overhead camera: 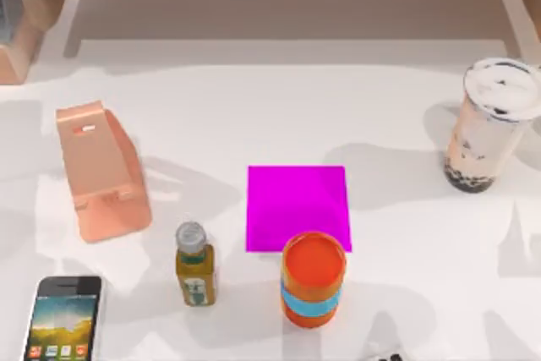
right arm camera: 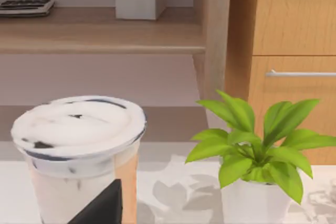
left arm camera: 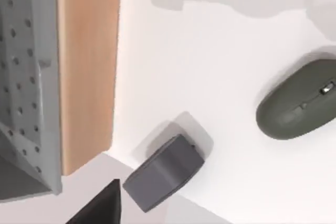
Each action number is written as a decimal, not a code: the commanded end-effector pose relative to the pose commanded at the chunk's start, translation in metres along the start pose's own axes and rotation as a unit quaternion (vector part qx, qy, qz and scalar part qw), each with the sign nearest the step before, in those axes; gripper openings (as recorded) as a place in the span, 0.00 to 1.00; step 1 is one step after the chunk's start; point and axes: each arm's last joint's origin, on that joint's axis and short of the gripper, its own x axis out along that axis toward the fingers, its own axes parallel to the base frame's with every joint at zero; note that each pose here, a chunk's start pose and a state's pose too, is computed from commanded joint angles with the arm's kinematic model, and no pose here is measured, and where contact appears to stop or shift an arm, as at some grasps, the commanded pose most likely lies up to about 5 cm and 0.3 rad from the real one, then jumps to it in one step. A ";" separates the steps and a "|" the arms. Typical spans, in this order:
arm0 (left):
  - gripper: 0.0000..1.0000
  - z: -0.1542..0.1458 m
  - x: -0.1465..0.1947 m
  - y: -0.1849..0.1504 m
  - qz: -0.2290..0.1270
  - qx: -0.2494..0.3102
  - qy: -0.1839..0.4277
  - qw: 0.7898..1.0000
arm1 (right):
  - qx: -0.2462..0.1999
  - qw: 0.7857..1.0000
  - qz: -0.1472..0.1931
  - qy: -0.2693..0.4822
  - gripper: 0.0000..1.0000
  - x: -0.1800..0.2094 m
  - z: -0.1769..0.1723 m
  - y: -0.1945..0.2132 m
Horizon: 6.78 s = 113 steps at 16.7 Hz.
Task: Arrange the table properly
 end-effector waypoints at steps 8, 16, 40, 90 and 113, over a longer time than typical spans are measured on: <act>1.00 -0.044 0.100 0.054 -0.205 0.283 -0.078 0.934 | 0.000 1.000 0.000 0.000 1.00 0.000 0.000 0.000; 1.00 -0.059 0.135 0.056 -0.250 0.340 -0.125 0.898 | 0.000 1.000 0.000 0.000 1.00 0.000 0.000 0.000; 0.40 -0.054 0.210 0.008 -0.250 0.340 -0.125 0.898 | 0.000 1.000 0.000 0.000 1.00 0.000 0.000 0.000; 0.00 0.230 0.096 0.097 -0.145 -0.168 -0.018 0.975 | 0.000 1.000 0.000 0.000 1.00 0.000 0.000 0.000; 0.00 0.376 0.110 -0.039 -0.233 -0.619 0.162 0.732 | 0.000 1.000 0.000 0.000 1.00 0.000 0.000 0.000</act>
